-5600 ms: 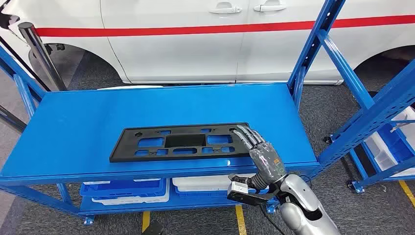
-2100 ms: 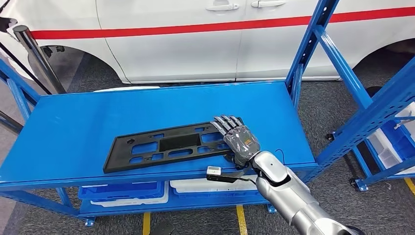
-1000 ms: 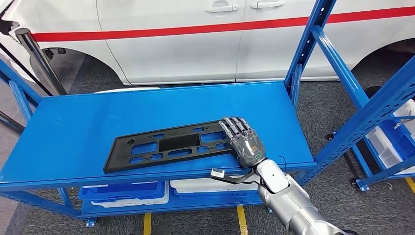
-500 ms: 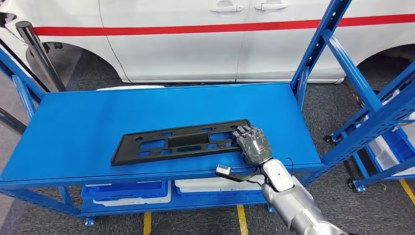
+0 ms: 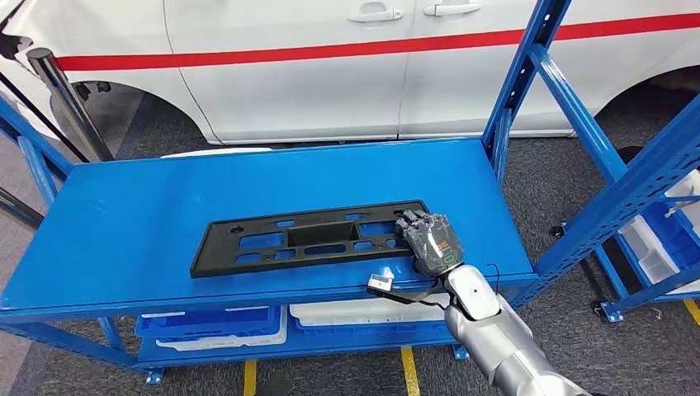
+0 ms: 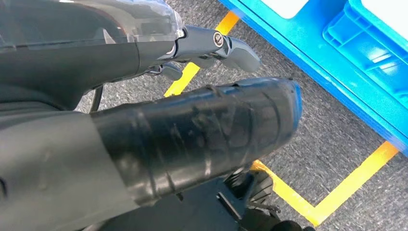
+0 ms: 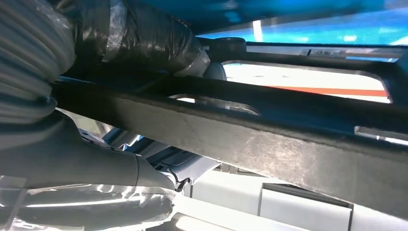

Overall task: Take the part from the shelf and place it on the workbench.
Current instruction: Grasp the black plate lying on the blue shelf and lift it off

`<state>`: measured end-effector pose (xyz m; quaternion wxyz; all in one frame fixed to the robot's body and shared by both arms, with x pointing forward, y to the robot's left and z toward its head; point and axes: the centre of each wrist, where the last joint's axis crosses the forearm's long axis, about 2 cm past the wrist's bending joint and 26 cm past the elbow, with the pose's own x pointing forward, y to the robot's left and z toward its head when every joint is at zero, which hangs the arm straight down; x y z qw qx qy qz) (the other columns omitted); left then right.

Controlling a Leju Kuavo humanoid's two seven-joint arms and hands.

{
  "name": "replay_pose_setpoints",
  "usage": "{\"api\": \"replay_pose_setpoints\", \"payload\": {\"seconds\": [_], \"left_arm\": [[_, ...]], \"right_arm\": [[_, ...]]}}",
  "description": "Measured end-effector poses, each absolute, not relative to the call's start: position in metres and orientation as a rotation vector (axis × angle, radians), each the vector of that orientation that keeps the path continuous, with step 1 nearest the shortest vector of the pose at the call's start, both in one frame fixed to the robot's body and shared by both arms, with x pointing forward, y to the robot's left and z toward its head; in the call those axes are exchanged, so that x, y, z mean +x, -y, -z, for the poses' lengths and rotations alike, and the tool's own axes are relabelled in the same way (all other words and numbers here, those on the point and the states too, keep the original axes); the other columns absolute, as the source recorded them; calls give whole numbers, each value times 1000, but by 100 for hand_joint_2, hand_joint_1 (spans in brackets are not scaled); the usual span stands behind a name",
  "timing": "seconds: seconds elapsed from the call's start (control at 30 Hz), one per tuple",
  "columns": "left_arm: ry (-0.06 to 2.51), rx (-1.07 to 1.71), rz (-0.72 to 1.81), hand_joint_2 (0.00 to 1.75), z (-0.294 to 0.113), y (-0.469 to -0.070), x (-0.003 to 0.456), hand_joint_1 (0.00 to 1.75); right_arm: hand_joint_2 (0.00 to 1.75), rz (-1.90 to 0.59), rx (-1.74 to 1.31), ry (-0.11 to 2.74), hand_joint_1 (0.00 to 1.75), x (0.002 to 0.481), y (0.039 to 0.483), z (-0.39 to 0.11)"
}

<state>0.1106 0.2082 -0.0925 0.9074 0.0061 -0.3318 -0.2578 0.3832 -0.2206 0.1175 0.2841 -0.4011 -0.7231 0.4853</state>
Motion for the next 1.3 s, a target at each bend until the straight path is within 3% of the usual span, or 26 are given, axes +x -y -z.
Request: {"api": "replay_pose_setpoints", "payload": {"seconds": [0.37,0.83,1.3], "left_arm": [[680,17,517,0,93,-209,107,0],[685,41,481,0,96,-212,98,0],[695,38,455,0,98,-216,93,0]], "right_arm": [[175,-1216,-1089,1982,175,383,224,-126],[175,-893,-1309,2242,175,335,210,-193],[175,-852,-1416,2252,175,300,207,-194]]}}
